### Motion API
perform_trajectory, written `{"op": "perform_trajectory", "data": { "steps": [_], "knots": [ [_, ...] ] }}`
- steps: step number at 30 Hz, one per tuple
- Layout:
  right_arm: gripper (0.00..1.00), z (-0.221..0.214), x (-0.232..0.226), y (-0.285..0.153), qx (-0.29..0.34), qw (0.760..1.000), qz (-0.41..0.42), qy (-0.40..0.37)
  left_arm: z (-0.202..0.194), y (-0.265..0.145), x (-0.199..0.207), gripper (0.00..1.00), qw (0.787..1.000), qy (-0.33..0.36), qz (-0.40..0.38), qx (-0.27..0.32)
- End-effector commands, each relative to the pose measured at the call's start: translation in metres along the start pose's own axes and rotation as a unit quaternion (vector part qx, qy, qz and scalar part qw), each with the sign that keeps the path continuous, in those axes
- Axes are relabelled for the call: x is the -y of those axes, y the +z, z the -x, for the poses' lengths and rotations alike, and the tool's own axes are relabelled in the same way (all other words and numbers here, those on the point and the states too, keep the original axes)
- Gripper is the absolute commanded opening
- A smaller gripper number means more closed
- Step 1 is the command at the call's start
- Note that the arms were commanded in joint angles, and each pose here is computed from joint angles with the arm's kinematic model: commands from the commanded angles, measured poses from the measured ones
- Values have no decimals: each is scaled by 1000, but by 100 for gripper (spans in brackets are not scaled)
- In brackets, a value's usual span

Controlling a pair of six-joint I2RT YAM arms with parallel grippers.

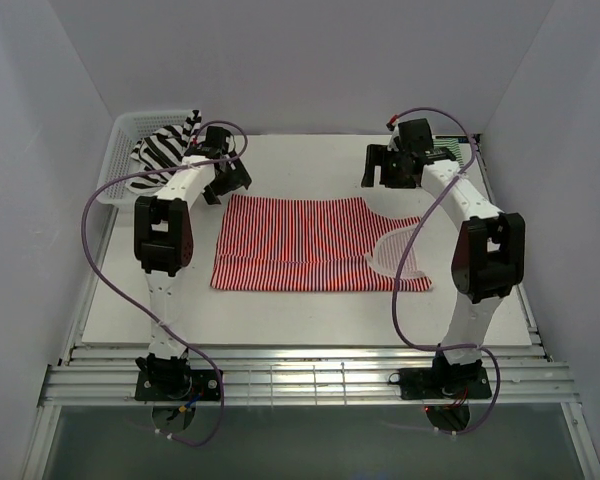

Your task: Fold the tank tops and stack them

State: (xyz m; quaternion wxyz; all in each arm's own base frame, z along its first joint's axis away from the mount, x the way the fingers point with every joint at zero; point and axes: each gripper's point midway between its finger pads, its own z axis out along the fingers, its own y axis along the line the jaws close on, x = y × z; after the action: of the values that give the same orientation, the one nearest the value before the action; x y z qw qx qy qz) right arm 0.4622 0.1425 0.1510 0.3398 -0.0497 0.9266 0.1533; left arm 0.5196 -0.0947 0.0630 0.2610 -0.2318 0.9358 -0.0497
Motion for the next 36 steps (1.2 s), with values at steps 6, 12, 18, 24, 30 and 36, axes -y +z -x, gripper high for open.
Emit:
{"op": "perform_trajectory", "data": {
  "steps": [6, 12, 18, 24, 30, 36],
  "knots": [
    [90, 11, 5, 34, -12, 1000, -14, -21, 20, 19, -4, 89, 999, 25, 24, 16],
    [90, 3, 7, 43, -23, 999, -14, -22, 12, 37, -16, 69, 998, 31, 50, 5],
    [90, -2, 8, 48, -28, 999, -12, -21, 6, 44, -19, 56, 998, 38, 54, -3],
    [90, -3, 10, 53, -31, 999, -15, -25, -8, 51, -17, 36, 998, 43, 41, -29],
    [90, 2, 9, 64, -29, 999, -8, -39, -11, 54, -15, 18, 998, 46, 35, -34],
    [90, 14, 3, 85, -25, 998, -4, -55, -7, 50, -16, 11, 998, 49, 37, -28]
  ]
}}
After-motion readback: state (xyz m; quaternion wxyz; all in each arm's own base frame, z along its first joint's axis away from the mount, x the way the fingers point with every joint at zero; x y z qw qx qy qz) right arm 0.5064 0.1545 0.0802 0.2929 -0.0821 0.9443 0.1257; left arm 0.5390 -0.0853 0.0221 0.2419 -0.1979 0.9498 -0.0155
